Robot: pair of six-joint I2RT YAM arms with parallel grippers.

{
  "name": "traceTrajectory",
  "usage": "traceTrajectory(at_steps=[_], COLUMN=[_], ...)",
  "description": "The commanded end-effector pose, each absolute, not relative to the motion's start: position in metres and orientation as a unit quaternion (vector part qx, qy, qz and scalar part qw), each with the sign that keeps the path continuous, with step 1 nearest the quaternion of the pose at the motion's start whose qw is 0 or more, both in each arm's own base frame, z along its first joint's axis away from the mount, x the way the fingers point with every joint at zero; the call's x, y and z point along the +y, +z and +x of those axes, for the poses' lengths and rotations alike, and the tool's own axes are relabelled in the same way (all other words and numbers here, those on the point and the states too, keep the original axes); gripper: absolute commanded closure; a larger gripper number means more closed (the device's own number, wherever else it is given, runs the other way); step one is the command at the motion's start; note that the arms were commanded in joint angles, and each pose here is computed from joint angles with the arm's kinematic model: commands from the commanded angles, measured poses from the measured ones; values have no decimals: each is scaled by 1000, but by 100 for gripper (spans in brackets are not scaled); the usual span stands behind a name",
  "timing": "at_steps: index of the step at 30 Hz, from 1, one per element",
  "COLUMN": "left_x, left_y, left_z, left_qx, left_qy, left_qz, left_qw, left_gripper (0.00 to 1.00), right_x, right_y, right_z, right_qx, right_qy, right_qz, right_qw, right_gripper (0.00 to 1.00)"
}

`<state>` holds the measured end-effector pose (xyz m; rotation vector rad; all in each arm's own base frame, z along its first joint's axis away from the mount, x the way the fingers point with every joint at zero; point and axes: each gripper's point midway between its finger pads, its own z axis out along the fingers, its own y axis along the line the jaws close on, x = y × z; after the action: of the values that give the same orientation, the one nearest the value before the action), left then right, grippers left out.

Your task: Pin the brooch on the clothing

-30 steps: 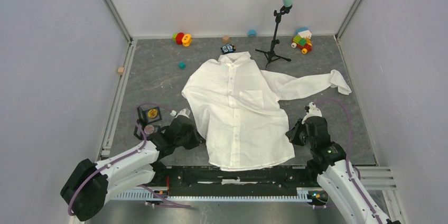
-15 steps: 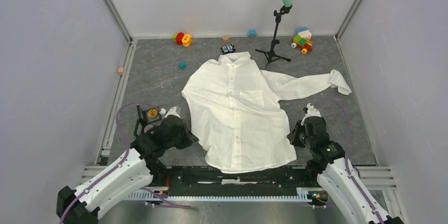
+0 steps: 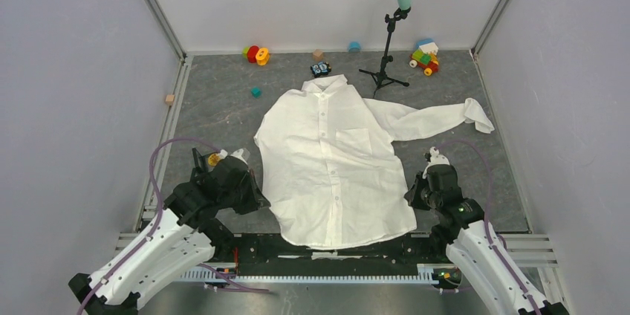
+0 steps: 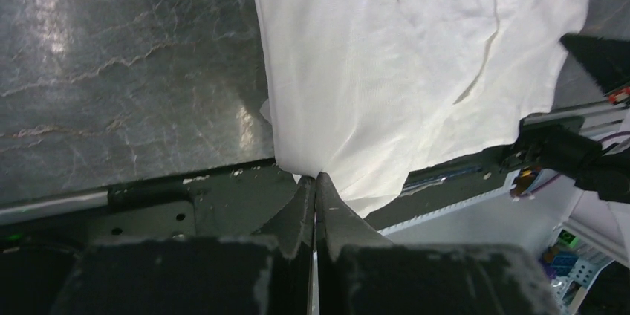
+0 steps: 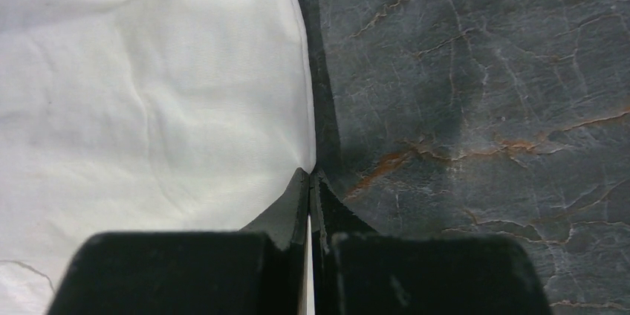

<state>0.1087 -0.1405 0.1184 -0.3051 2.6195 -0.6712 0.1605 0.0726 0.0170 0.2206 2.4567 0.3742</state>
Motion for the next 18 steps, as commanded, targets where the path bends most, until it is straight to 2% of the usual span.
traceTrajectory(at_steps=[1, 4, 6, 7, 8, 10, 12, 14, 18], left_x=[-127, -120, -115, -113, -112, -111, -118, -132, -172], left_y=[120, 125, 127, 130, 135, 146, 161, 177, 198], left_z=[78, 70, 63, 62, 63, 69, 80, 97, 132], left_qx=[959, 962, 967, 968, 968, 964, 955, 942, 918], left_qy=[-223, -214, -204, -200, -198, -201, -217, -241, -288], left_qz=[-65, -57, -45, -38, -34, -26, -17, 2, 41], left_qw=[164, 157, 146, 147, 151, 172, 201, 235, 268], left_gripper=[98, 98, 95, 90, 80, 38, 17, 9, 4], right_x=[80, 86, 93, 96, 99, 100, 96, 89, 89], right_y=[29, 29, 33, 38, 43, 55, 70, 82, 107], right_z=[166, 162, 160, 159, 160, 165, 173, 184, 210], right_qx=[929, 929, 926, 923, 919, 911, 903, 898, 887], right_qy=[159, 177, 196, 207, 216, 222, 213, 191, 174], right_qz=[66, 57, 47, 43, 41, 42, 45, 46, 22], right_qw=[328, 320, 319, 322, 327, 346, 371, 394, 427], right_gripper=[100, 99, 93, 88, 80, 57, 37, 24, 16])
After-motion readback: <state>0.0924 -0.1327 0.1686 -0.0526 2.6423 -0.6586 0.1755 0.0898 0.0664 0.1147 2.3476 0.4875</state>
